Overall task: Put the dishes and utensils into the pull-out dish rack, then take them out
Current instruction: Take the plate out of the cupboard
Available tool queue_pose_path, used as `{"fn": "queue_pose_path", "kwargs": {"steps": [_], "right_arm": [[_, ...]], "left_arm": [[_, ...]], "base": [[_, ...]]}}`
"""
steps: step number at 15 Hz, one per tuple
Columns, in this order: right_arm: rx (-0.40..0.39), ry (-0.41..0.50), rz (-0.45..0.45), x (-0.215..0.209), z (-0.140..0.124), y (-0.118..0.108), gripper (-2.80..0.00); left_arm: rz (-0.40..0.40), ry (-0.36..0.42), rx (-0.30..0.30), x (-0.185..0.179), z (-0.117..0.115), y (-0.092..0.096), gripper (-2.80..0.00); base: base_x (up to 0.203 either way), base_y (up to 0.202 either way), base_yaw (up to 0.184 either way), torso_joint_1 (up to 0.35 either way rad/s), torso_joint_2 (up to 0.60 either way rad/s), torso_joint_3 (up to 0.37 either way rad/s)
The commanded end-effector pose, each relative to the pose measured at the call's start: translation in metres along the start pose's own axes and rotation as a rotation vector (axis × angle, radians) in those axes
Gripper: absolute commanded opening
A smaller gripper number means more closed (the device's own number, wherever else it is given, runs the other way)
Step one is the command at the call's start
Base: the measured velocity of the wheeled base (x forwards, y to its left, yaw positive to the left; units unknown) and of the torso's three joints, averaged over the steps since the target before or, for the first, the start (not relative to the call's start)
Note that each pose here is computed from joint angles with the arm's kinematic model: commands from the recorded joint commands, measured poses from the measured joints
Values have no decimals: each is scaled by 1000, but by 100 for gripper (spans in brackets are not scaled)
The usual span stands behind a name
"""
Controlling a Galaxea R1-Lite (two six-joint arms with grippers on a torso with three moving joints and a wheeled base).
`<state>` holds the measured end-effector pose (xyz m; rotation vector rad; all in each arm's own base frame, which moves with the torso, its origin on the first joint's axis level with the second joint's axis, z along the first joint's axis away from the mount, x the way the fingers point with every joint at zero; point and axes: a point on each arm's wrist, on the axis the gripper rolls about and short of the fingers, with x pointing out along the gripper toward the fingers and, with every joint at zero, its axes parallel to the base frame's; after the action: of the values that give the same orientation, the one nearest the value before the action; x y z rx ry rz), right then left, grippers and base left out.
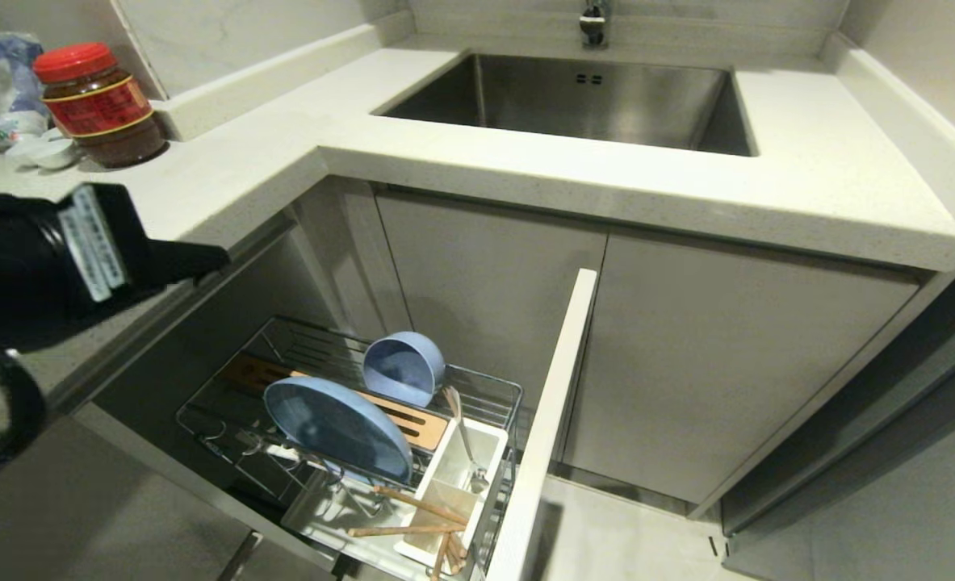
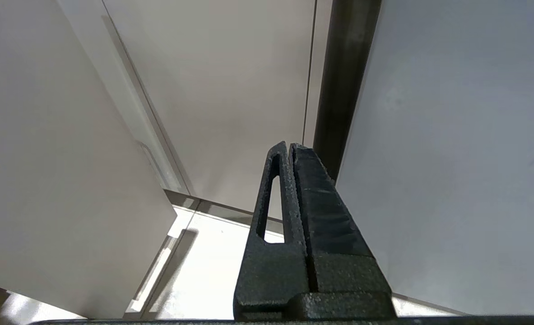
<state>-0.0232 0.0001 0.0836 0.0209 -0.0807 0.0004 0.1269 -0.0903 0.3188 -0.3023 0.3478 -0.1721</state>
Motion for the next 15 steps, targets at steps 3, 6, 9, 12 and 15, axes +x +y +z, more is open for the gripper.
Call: {"fn": "queue_pose_path", "kwargs": {"steps": [3,6,9,12,15], "right_arm": [[0,24,0,1,-7,0,-280],[0,25,0,1,-7,0,-280],[0,25,0,1,-7,0,-280],[0,24,0,1,-7,0,-280],[0,24,0,1,-7,0,-280]], "left_arm": [[145,162,-36,46,-35,-28,-280],[280,175,-45,69,-57,-41,0],[389,165,-54,89,-75,-47,0],[465,169,-69,111,-92,-50,0],[566,154,-66,136,-111,-49,0]], "base": [[0,0,0,0,0,0],[0,0,0,0,0,0],[0,0,0,0,0,0],[0,0,0,0,0,0],[0,0,0,0,0,0]]}}
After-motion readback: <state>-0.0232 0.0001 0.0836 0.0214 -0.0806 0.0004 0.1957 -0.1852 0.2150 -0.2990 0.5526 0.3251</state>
